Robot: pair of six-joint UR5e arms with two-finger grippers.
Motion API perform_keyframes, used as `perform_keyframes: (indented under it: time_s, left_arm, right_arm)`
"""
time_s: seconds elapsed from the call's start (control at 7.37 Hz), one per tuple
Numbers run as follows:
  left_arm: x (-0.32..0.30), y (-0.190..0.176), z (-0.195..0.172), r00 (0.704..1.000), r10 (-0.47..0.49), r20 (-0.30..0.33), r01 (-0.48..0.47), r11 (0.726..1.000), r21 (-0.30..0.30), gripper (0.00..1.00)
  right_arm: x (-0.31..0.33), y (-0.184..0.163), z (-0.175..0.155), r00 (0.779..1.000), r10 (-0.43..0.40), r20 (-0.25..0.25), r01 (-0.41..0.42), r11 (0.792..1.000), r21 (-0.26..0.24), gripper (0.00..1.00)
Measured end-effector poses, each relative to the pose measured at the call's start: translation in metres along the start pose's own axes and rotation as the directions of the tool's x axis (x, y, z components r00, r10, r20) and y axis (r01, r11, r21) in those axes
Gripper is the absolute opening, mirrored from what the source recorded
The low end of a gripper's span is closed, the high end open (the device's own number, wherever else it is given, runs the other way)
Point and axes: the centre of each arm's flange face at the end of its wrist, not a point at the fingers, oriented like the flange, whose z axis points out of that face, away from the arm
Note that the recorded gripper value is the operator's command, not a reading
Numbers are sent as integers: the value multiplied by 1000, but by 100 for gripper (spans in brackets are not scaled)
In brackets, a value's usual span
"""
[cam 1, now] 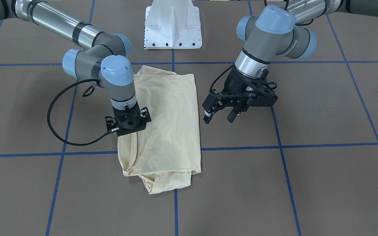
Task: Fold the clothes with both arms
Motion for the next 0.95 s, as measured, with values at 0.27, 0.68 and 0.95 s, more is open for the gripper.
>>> perform_keyframes:
  time_s: [0.27, 0.68, 0.95]
  left_arm:
    - [4, 1, -1, 1000, -2, -7, 2, 1000, -1, 100]
    - [5, 2, -1, 1000, -5, -9, 5, 1000, -1, 100]
    - [7, 3, -1, 1000, -4, -11, 4, 1000, -3, 100]
  right_arm:
    - [5, 0, 2, 1000, 8, -16, -9, 1000, -22, 100]
    - [11, 0, 5, 999, 2, -35, -3, 999, -42, 100]
    - [17, -2, 11, 999, -3, -51, 0, 999, -55, 100]
